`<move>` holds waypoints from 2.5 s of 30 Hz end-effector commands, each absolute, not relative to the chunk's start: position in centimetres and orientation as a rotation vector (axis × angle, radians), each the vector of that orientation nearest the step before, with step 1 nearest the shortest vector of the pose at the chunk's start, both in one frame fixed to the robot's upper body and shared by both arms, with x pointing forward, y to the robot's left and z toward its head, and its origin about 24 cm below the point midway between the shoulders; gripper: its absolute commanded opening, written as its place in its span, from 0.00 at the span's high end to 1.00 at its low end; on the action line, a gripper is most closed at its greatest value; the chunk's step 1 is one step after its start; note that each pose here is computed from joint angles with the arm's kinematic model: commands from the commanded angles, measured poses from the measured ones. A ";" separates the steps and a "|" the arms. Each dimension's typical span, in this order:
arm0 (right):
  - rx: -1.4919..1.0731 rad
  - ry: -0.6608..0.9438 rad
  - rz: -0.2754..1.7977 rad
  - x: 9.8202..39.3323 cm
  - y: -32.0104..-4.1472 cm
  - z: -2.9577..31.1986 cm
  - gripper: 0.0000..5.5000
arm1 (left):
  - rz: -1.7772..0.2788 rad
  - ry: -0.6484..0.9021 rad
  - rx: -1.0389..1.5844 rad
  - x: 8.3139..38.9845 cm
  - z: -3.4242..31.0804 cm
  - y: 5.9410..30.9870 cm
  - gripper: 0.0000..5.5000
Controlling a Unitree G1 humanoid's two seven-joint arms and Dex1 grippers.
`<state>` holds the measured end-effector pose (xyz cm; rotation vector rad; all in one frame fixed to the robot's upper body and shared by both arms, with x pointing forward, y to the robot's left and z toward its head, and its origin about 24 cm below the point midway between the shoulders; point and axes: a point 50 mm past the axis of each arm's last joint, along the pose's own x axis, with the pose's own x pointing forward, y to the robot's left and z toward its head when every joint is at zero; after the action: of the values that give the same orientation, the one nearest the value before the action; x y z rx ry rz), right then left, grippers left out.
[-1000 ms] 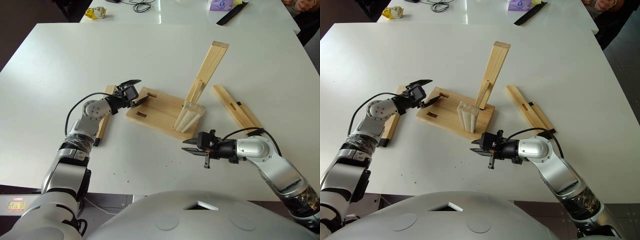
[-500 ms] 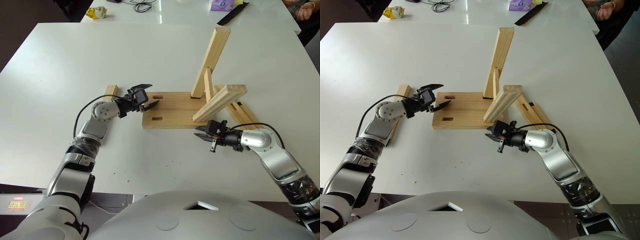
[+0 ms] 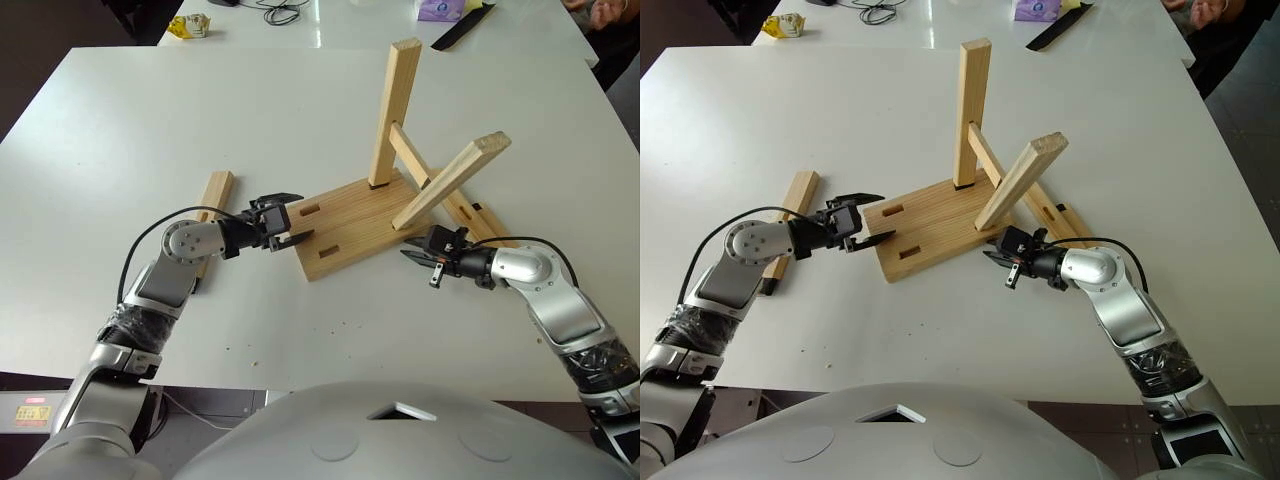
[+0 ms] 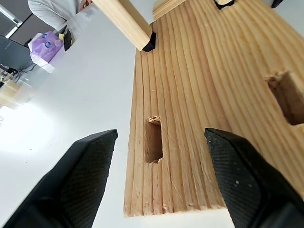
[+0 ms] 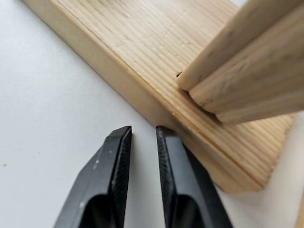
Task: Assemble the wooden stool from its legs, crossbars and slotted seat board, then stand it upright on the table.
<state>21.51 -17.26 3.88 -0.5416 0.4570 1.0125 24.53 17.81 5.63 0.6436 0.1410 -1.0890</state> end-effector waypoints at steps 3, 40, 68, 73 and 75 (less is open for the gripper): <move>-0.565 0.501 0.960 21.5 -18.3 3.2 0.83 | -1.148 0.247 0.598 22.5 5.5 17.5 0.38; -0.637 0.416 0.890 24.4 -17.1 3.1 0.83 | -0.776 0.077 0.613 34.2 13.3 18.4 0.38; -0.684 0.390 0.937 24.5 -14.8 3.0 0.83 | -1.191 0.146 0.724 25.4 7.2 17.6 0.38; -0.700 0.396 0.948 24.3 -15.1 3.1 0.83 | -1.191 0.154 0.707 24.6 7.5 17.0 0.38; -0.700 0.397 0.957 24.1 -15.0 3.0 0.83 | -1.175 0.161 0.711 24.7 7.6 17.2 0.38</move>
<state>24.80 -15.05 3.72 -0.6993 0.3533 0.9169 24.71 16.86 7.59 0.7122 0.1422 -1.1984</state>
